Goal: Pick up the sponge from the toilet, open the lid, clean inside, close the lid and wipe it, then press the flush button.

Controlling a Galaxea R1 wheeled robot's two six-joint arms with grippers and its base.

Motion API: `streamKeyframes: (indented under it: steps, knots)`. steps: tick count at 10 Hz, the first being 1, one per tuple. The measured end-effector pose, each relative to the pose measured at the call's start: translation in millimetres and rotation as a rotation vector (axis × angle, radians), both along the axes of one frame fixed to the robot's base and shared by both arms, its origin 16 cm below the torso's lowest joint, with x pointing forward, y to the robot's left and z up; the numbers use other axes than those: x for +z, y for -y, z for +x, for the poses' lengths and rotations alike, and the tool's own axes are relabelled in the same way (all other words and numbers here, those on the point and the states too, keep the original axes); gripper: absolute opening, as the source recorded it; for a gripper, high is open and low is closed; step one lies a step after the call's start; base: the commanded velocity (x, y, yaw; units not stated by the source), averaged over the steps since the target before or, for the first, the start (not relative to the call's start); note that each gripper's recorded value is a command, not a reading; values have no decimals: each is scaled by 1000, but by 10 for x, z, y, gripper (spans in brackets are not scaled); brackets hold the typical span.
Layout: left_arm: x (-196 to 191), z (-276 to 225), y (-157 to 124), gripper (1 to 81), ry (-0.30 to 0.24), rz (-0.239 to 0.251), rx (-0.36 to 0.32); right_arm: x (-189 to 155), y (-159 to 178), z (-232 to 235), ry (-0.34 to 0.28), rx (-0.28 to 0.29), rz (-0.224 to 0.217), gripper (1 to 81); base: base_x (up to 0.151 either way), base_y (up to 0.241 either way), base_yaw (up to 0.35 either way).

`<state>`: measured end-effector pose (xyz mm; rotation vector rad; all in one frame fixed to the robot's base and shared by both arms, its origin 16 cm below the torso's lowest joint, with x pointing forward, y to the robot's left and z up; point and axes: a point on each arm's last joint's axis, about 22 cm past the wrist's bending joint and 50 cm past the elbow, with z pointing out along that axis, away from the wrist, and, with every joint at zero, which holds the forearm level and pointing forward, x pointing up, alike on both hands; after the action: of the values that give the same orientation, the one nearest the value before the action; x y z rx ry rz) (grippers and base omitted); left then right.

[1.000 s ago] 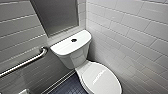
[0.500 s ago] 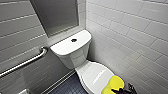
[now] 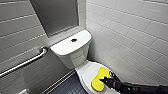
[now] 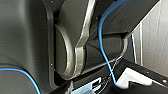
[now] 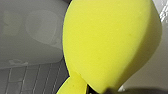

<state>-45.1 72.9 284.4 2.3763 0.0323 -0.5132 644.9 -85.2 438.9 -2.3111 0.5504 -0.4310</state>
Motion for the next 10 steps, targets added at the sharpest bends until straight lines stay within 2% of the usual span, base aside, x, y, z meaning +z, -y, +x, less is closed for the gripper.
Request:
streamKeyframes:
  steps: [1, 3, 5, 8, 10]
  knots:
    - [-2, -1, -11, 811, 0, 1, 0, -72, -109, 215, 14, 2, -28, 10, 0, 0, 0]
    - [-13, -9, -66, 811, -1, 9, -4, -223, -426, 380, 5, 25, -48, 10, 0, 0, 0]
    - [-13, -8, -66, 811, -1, 9, -3, -386, -547, 652, 10, 20, -98, 10, 0, 0, 0]
    - [-41, -24, -115, 811, -3, 20, -7, -623, -689, 868, 3, 15, -105, 10, 0, 0, 0]
    - [-59, -34, -150, 811, -4, 28, -10, -695, -737, 1082, 23, 8, -101, 10, 0, 0, 0]
